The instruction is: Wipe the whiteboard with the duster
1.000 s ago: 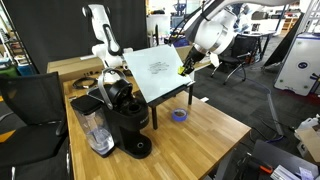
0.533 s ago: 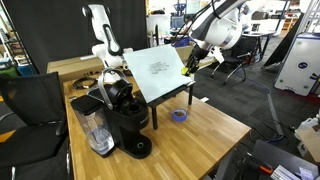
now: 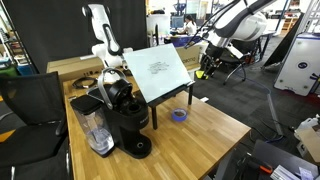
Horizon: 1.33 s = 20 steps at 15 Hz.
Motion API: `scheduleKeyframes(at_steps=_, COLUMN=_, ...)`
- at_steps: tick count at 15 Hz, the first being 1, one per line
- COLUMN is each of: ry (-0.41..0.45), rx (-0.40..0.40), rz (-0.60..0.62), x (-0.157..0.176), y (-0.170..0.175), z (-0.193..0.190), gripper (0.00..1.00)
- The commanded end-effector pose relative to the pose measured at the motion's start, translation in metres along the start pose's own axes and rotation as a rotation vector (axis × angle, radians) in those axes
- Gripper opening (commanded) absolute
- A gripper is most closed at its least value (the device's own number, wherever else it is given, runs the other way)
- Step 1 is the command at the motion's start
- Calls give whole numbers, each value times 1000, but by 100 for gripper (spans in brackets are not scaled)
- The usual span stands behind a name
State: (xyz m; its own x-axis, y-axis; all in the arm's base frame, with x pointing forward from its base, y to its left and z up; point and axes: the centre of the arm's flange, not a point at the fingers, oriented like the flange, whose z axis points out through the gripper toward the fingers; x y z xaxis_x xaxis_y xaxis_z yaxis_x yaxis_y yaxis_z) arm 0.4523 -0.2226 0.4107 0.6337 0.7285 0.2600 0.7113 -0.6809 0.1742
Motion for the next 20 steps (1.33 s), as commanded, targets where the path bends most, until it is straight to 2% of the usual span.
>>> scheduleKeyframes(at_steps=1, ry=-25, rx=53, rz=-12, x=-18, y=-46, z=-16, gripper=28)
scheduleKeyframes(at_steps=4, ry=-41, rx=71, rz=-2, x=-27, y=-69, z=-1, gripper=28)
scheduleKeyframes(at_steps=9, ry=-77, rx=81, rz=32, x=-40, y=-99, z=46, gripper=28)
scheduleKeyframes(at_steps=15, ry=-109, rx=42, rz=62, x=-50, y=-115, z=103, gripper=28)
scheduleKeyframes(at_steps=20, ry=-126, rx=31, rz=96, x=-60, y=-120, z=136, gripper=28)
